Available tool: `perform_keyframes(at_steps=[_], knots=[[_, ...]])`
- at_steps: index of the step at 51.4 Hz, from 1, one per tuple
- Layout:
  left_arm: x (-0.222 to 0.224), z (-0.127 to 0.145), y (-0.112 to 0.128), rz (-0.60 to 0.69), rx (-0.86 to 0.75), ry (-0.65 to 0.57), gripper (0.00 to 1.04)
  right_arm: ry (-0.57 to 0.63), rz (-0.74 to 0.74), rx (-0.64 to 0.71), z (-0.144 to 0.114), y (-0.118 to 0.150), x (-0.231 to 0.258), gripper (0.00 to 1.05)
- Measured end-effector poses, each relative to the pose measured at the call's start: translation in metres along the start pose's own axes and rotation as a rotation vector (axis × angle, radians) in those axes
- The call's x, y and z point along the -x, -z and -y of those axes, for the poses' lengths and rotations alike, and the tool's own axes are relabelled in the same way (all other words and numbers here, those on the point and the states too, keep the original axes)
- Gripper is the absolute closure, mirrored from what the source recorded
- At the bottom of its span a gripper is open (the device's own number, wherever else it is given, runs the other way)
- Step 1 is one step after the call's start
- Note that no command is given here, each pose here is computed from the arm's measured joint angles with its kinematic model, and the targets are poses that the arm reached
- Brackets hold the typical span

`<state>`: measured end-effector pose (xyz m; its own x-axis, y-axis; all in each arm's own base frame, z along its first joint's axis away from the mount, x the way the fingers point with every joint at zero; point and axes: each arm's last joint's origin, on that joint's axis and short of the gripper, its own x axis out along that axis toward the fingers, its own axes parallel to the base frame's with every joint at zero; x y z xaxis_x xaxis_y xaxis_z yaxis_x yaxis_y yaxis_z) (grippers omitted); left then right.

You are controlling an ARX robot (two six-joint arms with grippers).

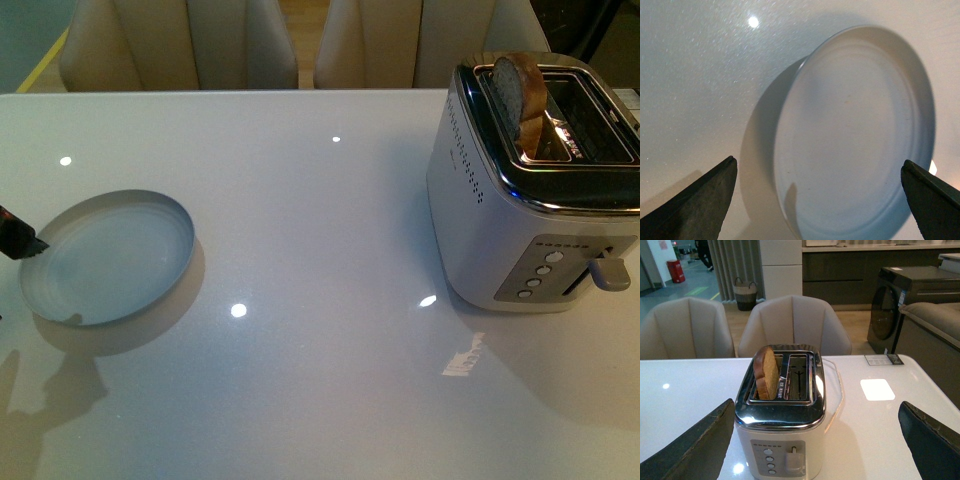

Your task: Left arm holds plate, right arm toasts bread

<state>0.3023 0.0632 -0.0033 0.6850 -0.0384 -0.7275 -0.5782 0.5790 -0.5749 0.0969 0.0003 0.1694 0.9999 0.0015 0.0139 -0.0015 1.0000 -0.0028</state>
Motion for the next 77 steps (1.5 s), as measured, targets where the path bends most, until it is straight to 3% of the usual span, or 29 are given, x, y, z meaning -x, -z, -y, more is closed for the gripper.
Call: perform_keyframes(at_steps=[11,23,39,45,57,67,69,71,74,77], knots=[[0.047,0.036,-0.024,0.052,-0.085,0.084,0.07,0.000,0.000,0.000,0.000,0.000,0.000,0.09],[0.100,0.080,-0.029,0.092,-0.165,0.188,0.07,0.000,0.000,0.000,0.000,0.000,0.000,0.09],[0.164,0.141,-0.003,0.092,-0.276,0.244,0.07,0.000,0.000,0.000,0.000,0.000,0.000,0.09],[0.189,0.163,0.005,0.133,-0.228,0.264,0.07,0.000,0.000,0.000,0.000,0.000,0.000,0.09],[0.199,0.190,0.017,0.170,-0.111,0.325,0.07,0.000,0.000,0.000,0.000,0.000,0.000,0.09],[0.198,0.205,0.026,0.152,-0.104,0.351,0.07,0.000,0.000,0.000,0.000,0.000,0.000,0.09],[0.196,0.205,0.027,0.202,-0.142,0.369,0.10,0.000,0.000,0.000,0.000,0.000,0.000,0.09],[0.194,0.201,0.027,0.346,-0.219,0.413,0.17,-0.001,0.000,0.000,0.000,0.000,0.000,0.09],[0.197,0.180,0.027,0.575,-0.478,0.467,0.33,0.000,0.000,0.000,0.000,0.000,0.000,0.09],[0.203,0.162,0.028,0.685,-0.661,0.441,0.46,0.000,0.000,0.000,0.000,0.000,0.000,0.09]])
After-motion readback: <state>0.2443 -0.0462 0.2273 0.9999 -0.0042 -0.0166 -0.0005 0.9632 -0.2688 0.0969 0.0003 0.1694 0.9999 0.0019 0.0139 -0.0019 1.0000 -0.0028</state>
